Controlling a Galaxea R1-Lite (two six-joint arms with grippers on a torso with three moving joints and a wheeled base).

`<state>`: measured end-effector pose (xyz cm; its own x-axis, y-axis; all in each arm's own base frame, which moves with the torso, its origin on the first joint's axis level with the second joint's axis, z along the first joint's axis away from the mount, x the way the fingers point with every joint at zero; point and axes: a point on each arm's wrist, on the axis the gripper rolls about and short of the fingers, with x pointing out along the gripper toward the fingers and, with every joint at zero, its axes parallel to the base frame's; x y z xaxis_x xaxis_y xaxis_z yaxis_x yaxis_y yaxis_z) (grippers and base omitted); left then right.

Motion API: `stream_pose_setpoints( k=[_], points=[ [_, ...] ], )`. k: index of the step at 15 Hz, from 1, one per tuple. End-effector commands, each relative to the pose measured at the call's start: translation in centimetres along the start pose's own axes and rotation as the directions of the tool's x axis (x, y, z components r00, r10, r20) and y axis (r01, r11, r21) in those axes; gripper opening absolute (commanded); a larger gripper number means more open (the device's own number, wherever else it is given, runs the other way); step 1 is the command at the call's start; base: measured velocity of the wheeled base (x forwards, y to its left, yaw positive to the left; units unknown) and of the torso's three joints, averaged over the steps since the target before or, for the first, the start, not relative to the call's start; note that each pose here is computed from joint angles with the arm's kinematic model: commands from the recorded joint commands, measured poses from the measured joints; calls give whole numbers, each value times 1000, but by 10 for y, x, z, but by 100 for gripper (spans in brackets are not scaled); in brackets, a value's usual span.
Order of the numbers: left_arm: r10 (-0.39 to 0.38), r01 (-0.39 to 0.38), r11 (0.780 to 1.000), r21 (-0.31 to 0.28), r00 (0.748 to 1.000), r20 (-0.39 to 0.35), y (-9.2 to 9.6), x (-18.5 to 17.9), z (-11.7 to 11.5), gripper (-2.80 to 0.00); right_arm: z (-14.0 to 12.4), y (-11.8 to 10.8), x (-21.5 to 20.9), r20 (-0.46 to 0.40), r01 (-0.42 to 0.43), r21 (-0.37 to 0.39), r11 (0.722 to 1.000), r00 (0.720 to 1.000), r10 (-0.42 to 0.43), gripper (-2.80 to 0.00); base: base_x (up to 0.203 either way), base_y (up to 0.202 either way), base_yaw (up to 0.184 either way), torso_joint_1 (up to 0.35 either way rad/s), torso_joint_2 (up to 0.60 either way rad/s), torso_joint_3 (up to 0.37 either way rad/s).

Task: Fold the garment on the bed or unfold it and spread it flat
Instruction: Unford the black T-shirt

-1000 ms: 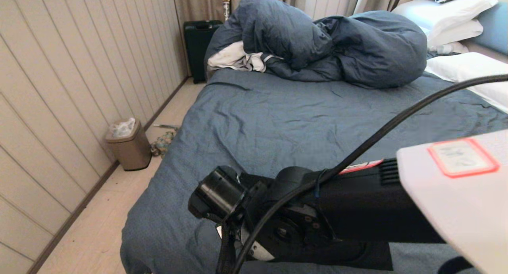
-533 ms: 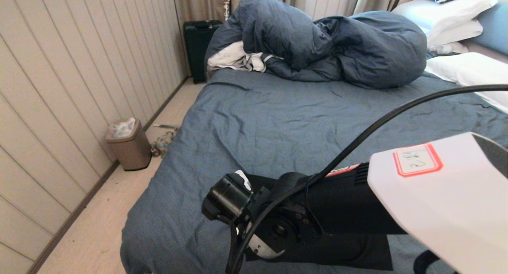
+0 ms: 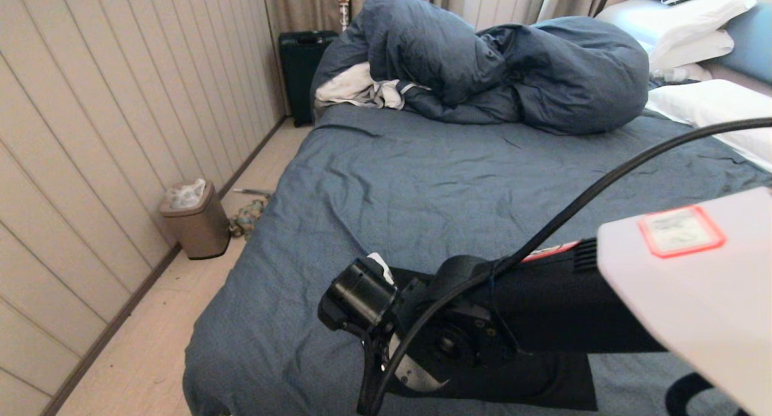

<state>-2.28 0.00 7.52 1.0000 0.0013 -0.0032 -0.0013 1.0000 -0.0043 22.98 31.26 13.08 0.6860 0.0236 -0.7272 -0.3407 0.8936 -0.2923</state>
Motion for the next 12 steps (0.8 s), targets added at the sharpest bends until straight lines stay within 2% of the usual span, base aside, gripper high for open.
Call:
stream_pose_setpoints(
  k=[1, 3, 6, 9, 12],
  points=[
    [0, 0, 1000, 0, 1000, -1, 0, 0, 0, -280, 11, -21, -25, 57, -10, 55, 998, 998, 7, -280, 0, 0, 0, 0, 0, 0],
    [0, 0, 1000, 0, 1000, -1, 0, 0, 0, -280, 19, -49, -51, 114, -22, 121, 992, 993, 8, -280, 0, 0, 0, 0, 0, 0],
    [0, 0, 1000, 0, 1000, 0, 0, 0, 0, -280, 22, -111, -90, 192, -8, 237, 971, 981, -38, -280, 0, 0, 0, 0, 0, 0],
    [1, -1, 1000, 3, 1000, -4, 0, 0, 0, -280, -3, -184, -112, 188, 58, 345, 937, 974, -129, -280, 0, 0, 0, 0, 0, 0],
    [2, -2, 1000, 7, 999, -47, 0, -2, -1, -280, -43, -247, -117, 122, 111, 443, 890, 976, -183, -280, 0, 0, 0, 0, 0, 0]
  ],
)
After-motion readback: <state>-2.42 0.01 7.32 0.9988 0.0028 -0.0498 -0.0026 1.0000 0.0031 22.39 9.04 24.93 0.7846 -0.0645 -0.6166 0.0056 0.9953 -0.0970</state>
